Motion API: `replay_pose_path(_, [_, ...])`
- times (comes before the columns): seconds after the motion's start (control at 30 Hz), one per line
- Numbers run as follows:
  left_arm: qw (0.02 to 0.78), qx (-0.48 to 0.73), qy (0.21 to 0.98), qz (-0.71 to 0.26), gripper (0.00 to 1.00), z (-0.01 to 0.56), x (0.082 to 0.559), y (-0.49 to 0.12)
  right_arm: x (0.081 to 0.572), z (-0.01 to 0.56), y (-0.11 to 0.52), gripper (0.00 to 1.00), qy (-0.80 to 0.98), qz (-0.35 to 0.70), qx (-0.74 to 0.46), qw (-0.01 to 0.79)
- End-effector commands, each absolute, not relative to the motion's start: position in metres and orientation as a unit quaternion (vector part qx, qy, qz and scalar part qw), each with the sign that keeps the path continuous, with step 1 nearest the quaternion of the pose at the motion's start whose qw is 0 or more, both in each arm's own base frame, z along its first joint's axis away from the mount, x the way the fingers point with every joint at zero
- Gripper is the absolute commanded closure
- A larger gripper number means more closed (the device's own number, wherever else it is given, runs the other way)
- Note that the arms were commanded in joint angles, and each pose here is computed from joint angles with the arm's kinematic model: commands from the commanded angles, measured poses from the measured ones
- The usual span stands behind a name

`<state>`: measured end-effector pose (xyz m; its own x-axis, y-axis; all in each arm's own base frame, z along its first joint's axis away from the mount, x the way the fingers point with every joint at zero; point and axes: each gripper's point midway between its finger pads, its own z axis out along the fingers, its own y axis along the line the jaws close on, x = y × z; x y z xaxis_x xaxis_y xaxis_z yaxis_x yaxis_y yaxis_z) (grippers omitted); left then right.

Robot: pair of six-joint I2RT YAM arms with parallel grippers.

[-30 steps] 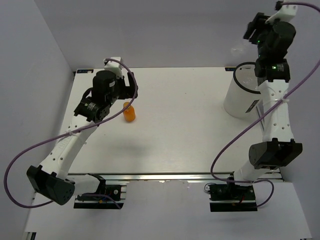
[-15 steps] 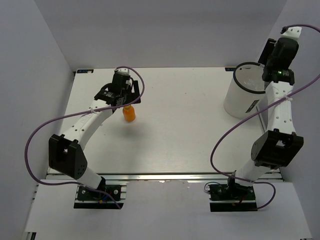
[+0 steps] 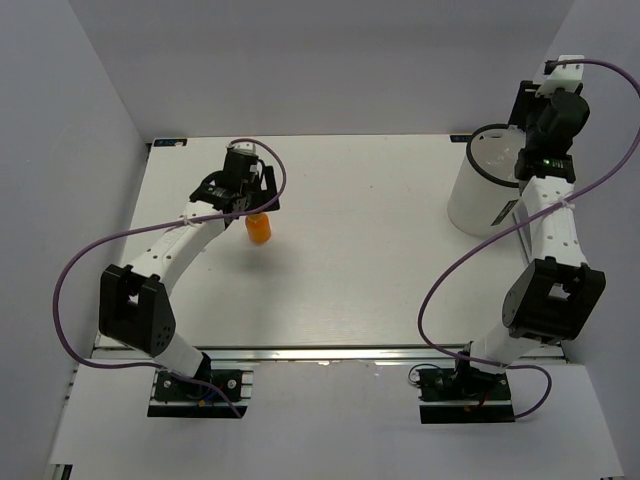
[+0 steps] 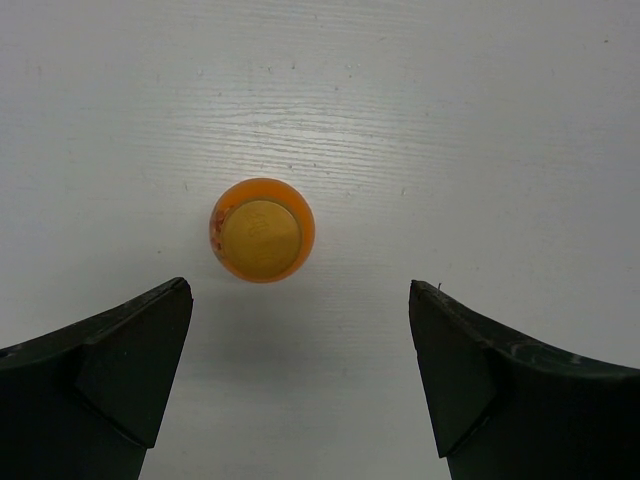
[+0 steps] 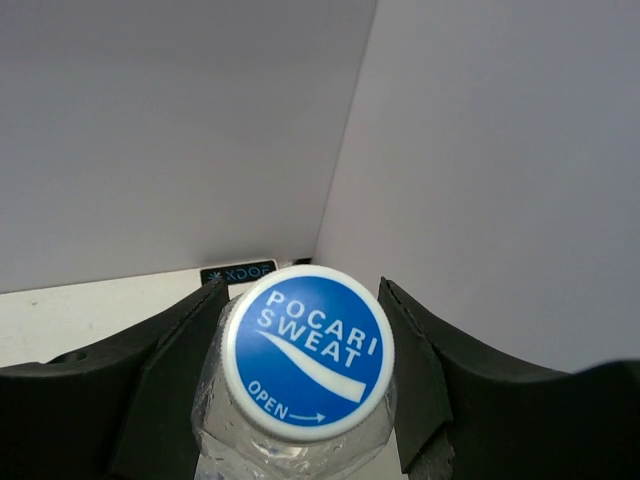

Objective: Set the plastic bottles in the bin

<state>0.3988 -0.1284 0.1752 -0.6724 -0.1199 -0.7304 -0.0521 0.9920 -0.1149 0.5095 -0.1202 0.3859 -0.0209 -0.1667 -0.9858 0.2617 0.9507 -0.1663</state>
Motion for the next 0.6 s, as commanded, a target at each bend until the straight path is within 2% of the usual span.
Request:
replay_pose_path(0.0, [0.422, -0.052, 0.902, -0.068, 0.02, 0.189, 0.403, -0.133, 0.520, 0.419, -0.110, 0.70, 0.649, -0.132, 0.014, 0.749])
replay_pose_path(0.23, [0.414, -0.047, 0.906, -0.069, 0.02, 0.181, 0.405, -0.135, 0.537, 0.414, -0.102, 0.70, 0.642, -0.110, -0.004, 0.759])
replay_pose_path(0.37, [0.410, -0.046, 0.908, -0.067, 0.02, 0.176, 0.407, -0.136, 0.548, 0.382, -0.106, 0.68, 0.663, -0.119, -0.014, 0.739])
replay_pose_path(0.5, [0.406, -0.045, 0.911, -0.064, 0.02, 0.170, 0.412, -0.137, 0.550, 0.339, -0.107, 0.52, 0.686, -0.122, -0.020, 0.717])
replay_pose_path(0.57, [0.403, -0.043, 0.912, -0.065, 0.02, 0.168, 0.415, -0.139, 0.547, 0.318, -0.111, 0.40, 0.704, -0.129, -0.017, 0.698])
